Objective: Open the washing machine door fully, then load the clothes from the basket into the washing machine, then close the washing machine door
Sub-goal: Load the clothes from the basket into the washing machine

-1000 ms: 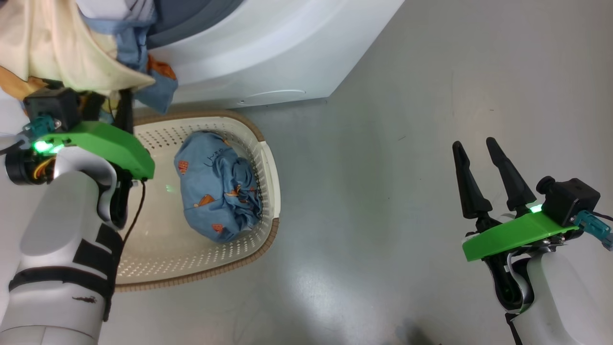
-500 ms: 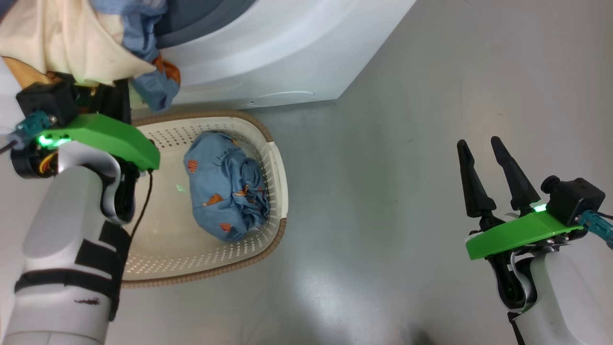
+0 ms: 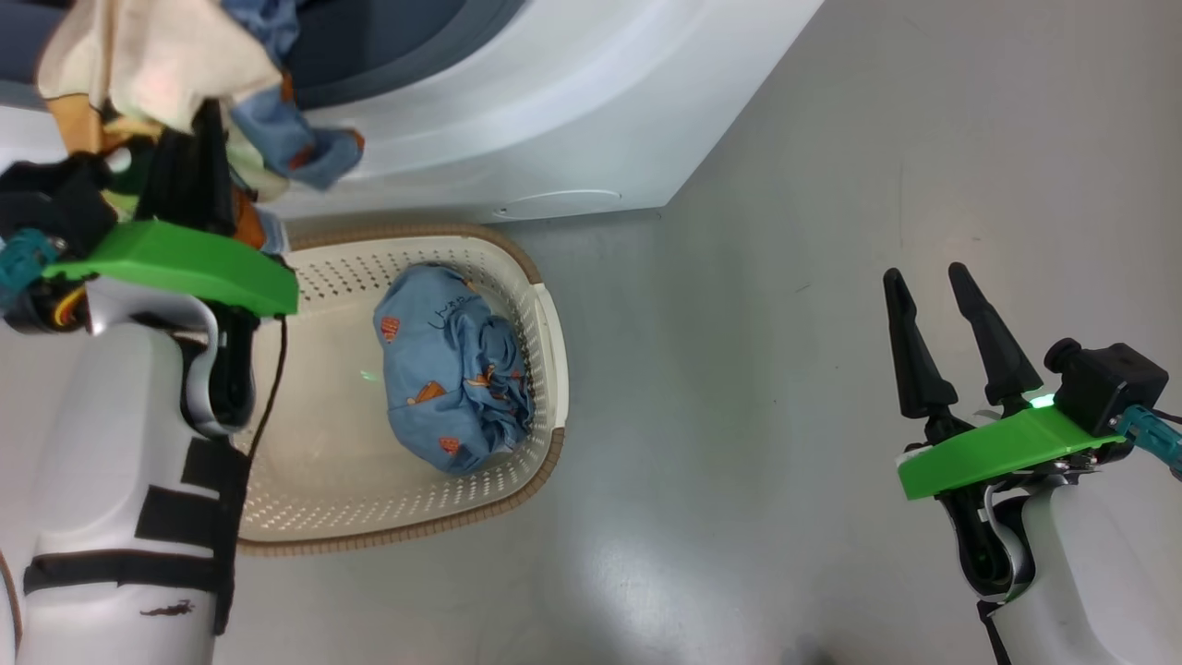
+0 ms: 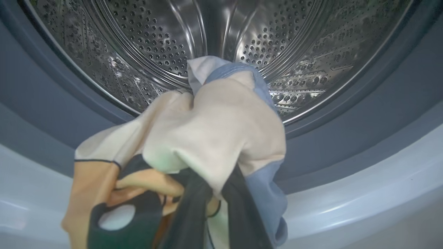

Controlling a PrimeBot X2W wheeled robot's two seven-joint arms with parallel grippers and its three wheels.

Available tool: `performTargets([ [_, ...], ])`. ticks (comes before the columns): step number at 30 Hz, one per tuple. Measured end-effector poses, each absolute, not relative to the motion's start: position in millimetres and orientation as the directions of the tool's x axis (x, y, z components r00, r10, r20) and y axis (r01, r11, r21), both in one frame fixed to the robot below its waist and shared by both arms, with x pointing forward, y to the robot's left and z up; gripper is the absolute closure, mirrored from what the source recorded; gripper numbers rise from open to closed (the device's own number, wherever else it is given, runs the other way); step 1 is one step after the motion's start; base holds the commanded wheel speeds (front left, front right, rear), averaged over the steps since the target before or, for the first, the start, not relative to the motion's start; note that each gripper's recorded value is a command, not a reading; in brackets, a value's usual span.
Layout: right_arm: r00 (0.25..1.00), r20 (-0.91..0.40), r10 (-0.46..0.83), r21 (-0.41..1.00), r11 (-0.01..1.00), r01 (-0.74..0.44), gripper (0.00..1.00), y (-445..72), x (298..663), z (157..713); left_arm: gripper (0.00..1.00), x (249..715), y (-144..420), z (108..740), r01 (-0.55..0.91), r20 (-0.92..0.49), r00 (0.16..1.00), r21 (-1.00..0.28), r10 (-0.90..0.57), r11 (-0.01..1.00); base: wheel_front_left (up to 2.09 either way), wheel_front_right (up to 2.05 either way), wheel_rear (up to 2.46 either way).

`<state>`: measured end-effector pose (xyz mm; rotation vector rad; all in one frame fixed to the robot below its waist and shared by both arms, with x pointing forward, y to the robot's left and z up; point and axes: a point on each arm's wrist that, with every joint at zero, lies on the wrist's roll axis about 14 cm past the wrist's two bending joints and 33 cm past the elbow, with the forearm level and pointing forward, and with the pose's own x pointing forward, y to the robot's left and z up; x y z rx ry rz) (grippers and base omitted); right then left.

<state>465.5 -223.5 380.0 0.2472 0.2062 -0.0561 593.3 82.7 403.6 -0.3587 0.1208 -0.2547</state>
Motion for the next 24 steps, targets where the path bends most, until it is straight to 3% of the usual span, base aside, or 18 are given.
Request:
performTargets([
  [13,0.98,-0.192,-0.045,0.248,0.964,0.093,0.0,-224,461,389,1.0,615,63,439,0.309,0.006,0.947,-0.295,-0.322,0.904,0.0,0.0,0.0],
  [24,0.975,-0.21,-0.073,0.259,0.958,0.128,0.0,-229,452,387,1.0,659,49,442,0.342,-0.055,0.931,-0.215,-0.361,0.915,0.0,0.0,0.0],
])
